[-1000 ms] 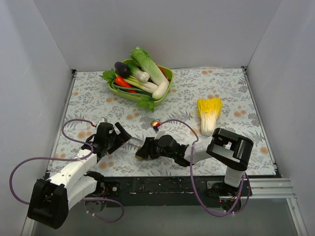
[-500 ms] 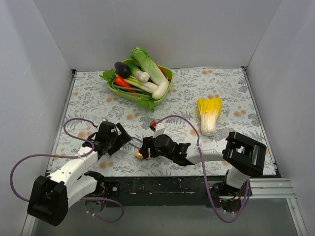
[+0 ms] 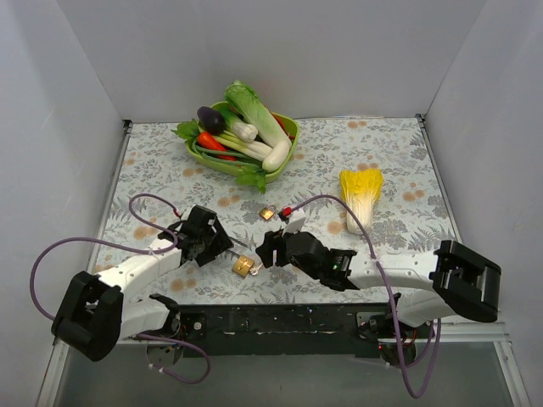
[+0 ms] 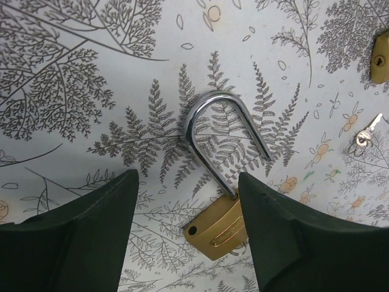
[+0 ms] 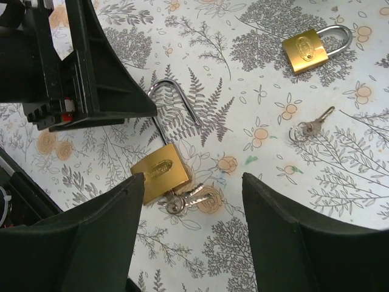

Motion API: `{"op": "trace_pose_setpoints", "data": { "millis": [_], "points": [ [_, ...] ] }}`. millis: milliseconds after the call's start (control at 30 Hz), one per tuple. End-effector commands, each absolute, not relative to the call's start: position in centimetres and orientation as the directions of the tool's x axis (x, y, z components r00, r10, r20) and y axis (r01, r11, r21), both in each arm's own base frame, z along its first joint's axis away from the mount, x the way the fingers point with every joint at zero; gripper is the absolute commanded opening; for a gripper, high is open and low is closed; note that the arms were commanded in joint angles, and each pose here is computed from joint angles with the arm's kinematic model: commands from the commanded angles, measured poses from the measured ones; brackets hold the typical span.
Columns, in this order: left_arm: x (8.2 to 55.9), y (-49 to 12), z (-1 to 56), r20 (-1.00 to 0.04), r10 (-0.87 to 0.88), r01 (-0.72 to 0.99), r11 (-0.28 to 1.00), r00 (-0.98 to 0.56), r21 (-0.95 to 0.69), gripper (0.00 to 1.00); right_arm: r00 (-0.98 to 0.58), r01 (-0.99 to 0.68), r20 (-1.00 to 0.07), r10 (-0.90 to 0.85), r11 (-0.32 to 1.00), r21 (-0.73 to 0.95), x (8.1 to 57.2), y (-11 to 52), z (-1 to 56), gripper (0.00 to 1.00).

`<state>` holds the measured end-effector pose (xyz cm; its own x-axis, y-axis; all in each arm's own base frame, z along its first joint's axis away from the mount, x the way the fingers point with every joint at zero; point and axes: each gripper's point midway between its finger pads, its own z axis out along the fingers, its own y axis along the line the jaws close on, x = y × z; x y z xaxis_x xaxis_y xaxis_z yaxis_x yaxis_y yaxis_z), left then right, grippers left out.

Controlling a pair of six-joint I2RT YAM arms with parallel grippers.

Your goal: Unlock with the key

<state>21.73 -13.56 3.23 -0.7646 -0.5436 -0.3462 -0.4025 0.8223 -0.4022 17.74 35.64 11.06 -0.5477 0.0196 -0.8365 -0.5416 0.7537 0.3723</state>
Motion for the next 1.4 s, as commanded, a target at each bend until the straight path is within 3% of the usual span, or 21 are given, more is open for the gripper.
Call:
{"op": "trace_pose_setpoints", "data": {
  "millis": [0,333,567,833,1233,1367],
  "points": [
    [22.7,-13.4,3.5,-0.381,-0.534,-0.415,0.838,-0.755,-0.354,0.61,-0.495,-0.539,-0.865,0.085,0.751,0.382,18.1,34.5,12.7,0.72],
    [23.4,-13.0,1.7,-0.381,-0.472,-0.415,0.881,-0.795,-0.226,0.45,-0.473,-0.531,-0.871,0.130,0.747,0.400,17.8,32.6,13.4,0.72],
    [23.1,-12.6,0.3,-0.363,-0.435,-0.403,0.900,-0.824,-0.164,0.26,-0.474,-0.529,-0.868,0.148,0.740,0.415,17.6,32.1,13.3,0.72],
    [24.6,-11.8,0.2,-0.392,-0.290,-0.296,0.954,-0.873,-0.047,0.13,-0.470,-0.523,-0.867,0.166,0.740,0.424,17.5,31.4,13.5,0.72],
    [27.5,-14.1,0.2,-0.345,-0.095,-0.082,0.995,-0.934,-0.053,0.03,-0.435,-0.508,-0.876,0.209,0.746,0.430,17.7,29.7,14.8,0.73],
    [29.2,-13.6,0.9,-0.342,0.032,0.019,0.999,-0.939,0.041,0.00,-0.429,-0.498,-0.877,0.216,0.754,0.429,17.7,29.1,14.6,0.73]
  ]
}}
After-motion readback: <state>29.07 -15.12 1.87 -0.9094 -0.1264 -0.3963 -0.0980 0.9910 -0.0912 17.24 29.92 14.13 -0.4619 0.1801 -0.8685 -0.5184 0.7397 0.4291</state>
